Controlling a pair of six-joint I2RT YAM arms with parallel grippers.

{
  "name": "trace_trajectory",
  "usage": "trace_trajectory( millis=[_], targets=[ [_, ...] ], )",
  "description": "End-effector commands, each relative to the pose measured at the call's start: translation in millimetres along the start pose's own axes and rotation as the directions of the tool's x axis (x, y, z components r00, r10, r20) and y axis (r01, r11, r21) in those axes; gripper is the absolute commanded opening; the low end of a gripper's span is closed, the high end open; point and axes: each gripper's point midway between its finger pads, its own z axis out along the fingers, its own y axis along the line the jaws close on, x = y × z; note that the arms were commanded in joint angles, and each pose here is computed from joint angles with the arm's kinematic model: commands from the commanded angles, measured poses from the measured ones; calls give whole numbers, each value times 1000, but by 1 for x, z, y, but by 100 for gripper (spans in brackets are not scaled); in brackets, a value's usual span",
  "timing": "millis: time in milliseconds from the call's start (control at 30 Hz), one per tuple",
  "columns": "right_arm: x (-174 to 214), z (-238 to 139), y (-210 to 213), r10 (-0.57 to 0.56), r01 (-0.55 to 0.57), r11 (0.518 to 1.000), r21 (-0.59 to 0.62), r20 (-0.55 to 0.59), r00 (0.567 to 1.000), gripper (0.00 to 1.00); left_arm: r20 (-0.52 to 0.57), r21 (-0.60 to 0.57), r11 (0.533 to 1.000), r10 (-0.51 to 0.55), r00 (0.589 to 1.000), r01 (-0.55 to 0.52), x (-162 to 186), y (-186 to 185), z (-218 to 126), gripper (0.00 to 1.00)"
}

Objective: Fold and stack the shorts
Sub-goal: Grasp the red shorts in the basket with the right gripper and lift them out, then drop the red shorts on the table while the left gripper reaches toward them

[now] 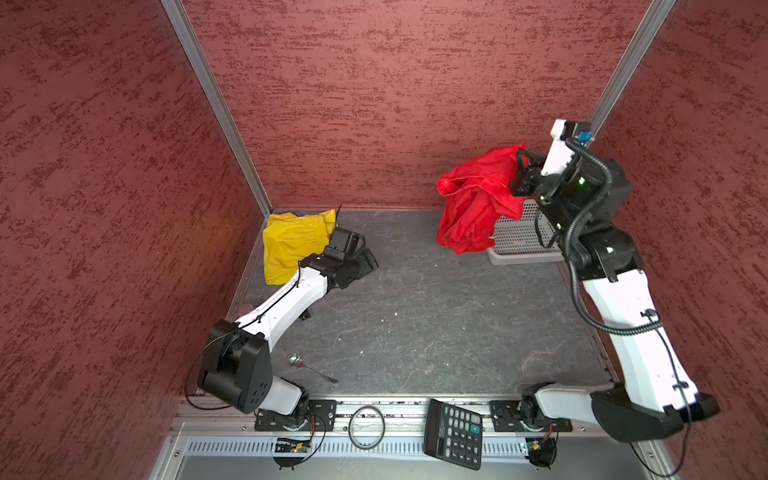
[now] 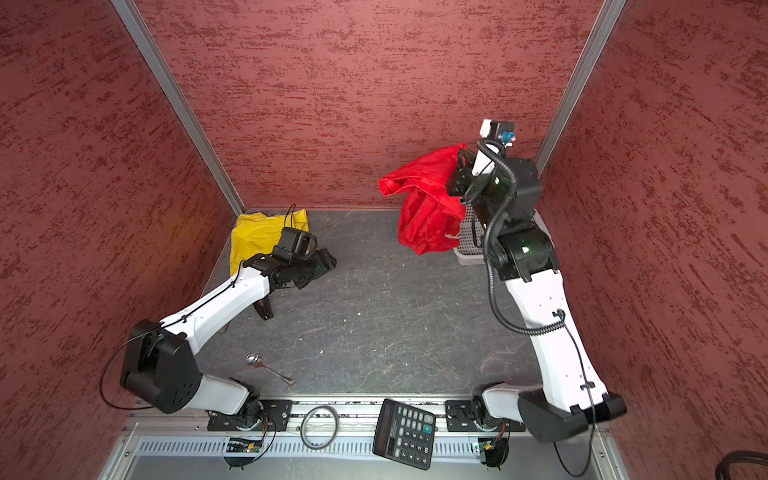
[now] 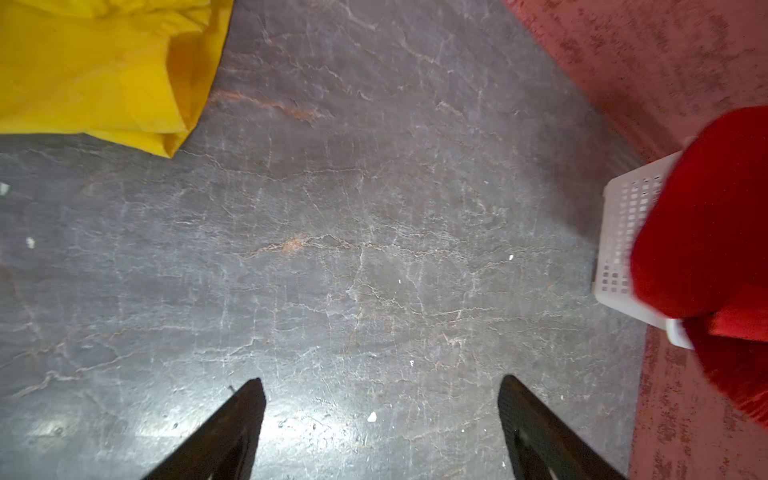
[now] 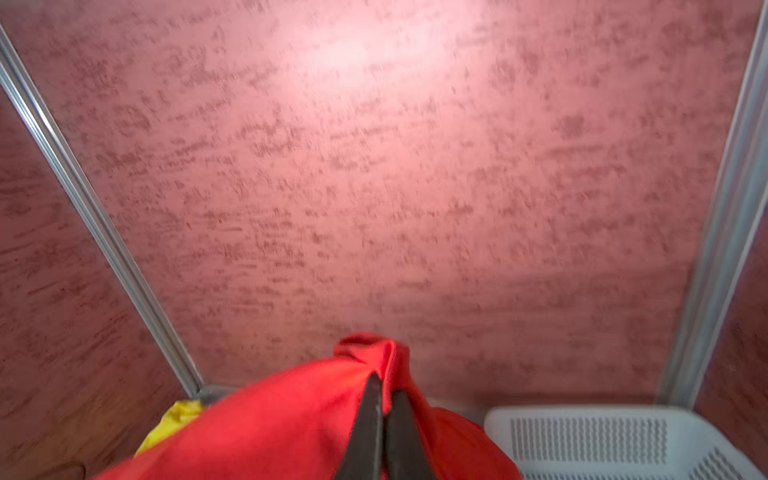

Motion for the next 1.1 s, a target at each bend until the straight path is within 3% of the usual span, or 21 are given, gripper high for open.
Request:
trace_trajectory(
  millis=[0,67,167,200,233,333,400,500,600,733,933,1067],
  targets=[
    [90,13,-1,105,-114,993,-43,-180,978,0,42,-22,1000,-13,999,14,-3,7,-22,90],
    [140,3,-1,153,-177,982,-68,-269,951,0,56,-34,999,-15,998,17,-4,10,-28,90],
    [222,-8,-32,225,-208,974,85,-384,895,24,54,-37,999,-32,998,34,-3,11,-30,91],
    [244,-10,-44,237,-192,970,148,-419,876,37,46,-30,999,-35,998,37,-1,9,-28,91],
    [259,-11,-52,242,-172,967,190,-449,860,49,36,-28,999,-33,999,34,1,7,-26,91],
    [274,-8,-58,237,-147,965,217,-483,843,69,17,-41,999,-8,1000,8,7,0,-21,91],
    [276,-8,-61,239,-139,962,234,-483,843,81,-2,-34,999,20,1000,-20,12,-8,-16,82],
    [287,-12,-66,226,-100,961,258,-527,819,98,-55,0,994,110,992,-110,26,-26,-5,61],
    [317,-23,-66,212,-77,968,239,-613,761,99,-130,-41,980,189,973,-196,44,-26,10,60],
    [373,-51,-54,297,-180,954,238,-709,639,99,-230,-112,952,253,940,-284,73,-12,35,78],
    [428,-85,-25,289,-223,955,196,-789,543,99,-308,-154,943,238,921,-296,96,8,75,87],
    [464,-90,-13,306,-276,941,194,-835,456,99,-346,-149,942,237,908,-302,101,0,104,85]
  ],
)
